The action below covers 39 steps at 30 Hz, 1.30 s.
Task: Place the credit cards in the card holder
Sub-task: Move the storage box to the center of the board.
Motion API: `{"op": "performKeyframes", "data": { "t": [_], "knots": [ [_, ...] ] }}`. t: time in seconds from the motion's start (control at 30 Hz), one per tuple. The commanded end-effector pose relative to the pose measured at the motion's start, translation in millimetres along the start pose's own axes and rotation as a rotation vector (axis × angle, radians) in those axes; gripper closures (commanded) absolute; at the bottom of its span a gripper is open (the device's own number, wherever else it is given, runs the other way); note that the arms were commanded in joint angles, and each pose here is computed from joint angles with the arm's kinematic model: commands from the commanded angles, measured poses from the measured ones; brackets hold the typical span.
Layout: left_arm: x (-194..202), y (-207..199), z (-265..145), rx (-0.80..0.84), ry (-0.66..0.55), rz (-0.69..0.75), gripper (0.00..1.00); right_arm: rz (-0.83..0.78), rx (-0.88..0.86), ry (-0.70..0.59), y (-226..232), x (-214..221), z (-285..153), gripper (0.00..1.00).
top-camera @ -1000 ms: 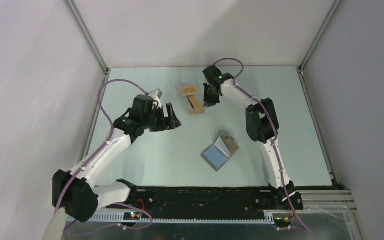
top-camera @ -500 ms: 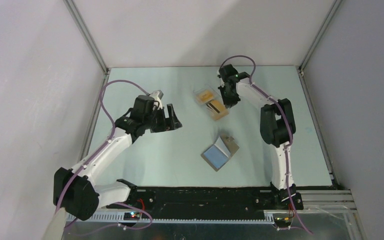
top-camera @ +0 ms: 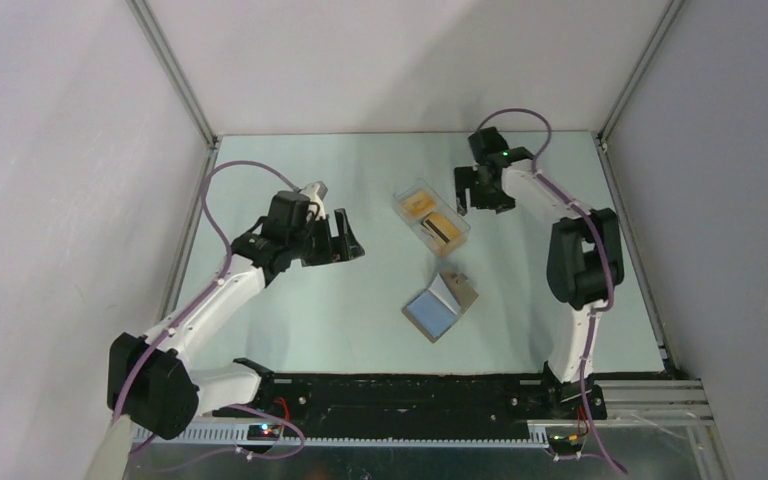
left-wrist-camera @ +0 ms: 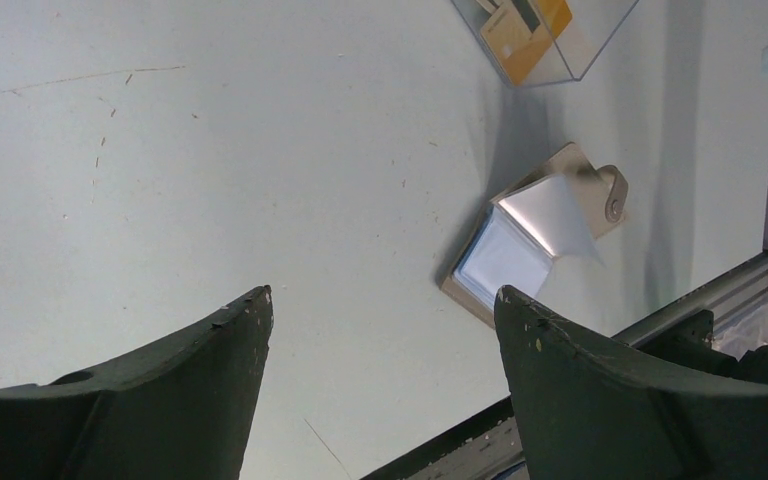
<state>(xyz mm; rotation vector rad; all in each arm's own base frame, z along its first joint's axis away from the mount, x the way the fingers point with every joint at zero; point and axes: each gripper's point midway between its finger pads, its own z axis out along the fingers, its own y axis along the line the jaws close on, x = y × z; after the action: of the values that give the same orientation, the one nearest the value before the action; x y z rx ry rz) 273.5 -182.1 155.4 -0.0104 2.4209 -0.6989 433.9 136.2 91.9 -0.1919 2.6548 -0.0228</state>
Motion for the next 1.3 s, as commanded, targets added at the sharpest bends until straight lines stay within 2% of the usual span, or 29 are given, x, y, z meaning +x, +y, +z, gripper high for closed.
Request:
{"op": "performKeyframes", "data": {
  "t": [0.0, 0.13, 0.23, 0.3, 0.53, 0.57, 0.6, 0.67, 0.7, 0.8, 0.9, 0.93, 1.1, 1.27],
  "knots": [
    [-2.7, -3.6, -3.8, 0.031, -0.026, 0.027, 0.14, 0.340, -0.132, -0.067, 4.8, -12.5, -41.8, 0.10],
    [0.8, -4.0, -3.4, 0.040, -0.022, 0.026, 0.14, 0.529, -0.223, -0.005, 26.9, 3.7, -53.8, 0.01],
    [2.5, -3.6, -3.5, 0.044, -0.020, 0.025, 0.14, 0.554, -0.227, 0.048, 38.9, 17.7, -51.4, 0.01],
    [4.2, -4.0, -3.6, 0.049, -0.019, 0.022, 0.14, 0.565, -0.196, 0.098, 39.0, 30.0, -41.5, 0.05],
    [10.0, -2.5, -4.7, 0.057, -0.024, 0.002, 0.14, 0.541, -0.133, 0.183, 46.8, 49.8, -10.1, 0.28],
    [10.1, -2.8, -5.2, 0.059, -0.026, 0.002, 0.14, 0.533, -0.131, 0.180, 47.1, 47.7, -8.5, 0.37],
    [11.4, -2.5, -4.8, 0.060, -0.024, 0.001, 0.14, 0.530, -0.123, 0.192, 46.2, 49.8, -3.7, 0.43],
    [12.7, -2.2, -5.1, 0.062, -0.023, 0.002, 0.14, 0.518, -0.109, 0.200, 43.4, 49.9, 2.1, 0.49],
    [12.8, -2.3, -5.5, 0.063, -0.024, 0.004, 0.14, 0.503, -0.103, 0.199, 41.6, 48.8, 5.0, 0.54],
    [15.0, -0.9, -5.1, 0.061, -0.021, 0.004, 0.14, 0.468, -0.083, 0.202, 34.0, 46.5, 8.5, 0.59],
    [15.4, -0.5, -4.5, 0.060, -0.019, 0.006, 0.14, 0.410, -0.053, 0.182, 21.9, 39.8, 7.4, 0.75],
    [15.9, -0.1, -3.8, 0.059, -0.016, 0.006, 0.14, 0.403, -0.033, 0.166, 14.7, 35.7, 7.1, 0.76],
    [16.1, 0.2, -1.4, 0.057, -0.009, 0.002, 0.14, 0.275, 0.002, 0.131, -6.3, 21.2, 4.8, 1.00],
    [15.4, 0.0, 1.1, 0.057, -0.003, -0.001, 0.14, 0.194, -0.025, 0.160, -4.8, 19.6, 10.8, 1.00]
  ]
}}
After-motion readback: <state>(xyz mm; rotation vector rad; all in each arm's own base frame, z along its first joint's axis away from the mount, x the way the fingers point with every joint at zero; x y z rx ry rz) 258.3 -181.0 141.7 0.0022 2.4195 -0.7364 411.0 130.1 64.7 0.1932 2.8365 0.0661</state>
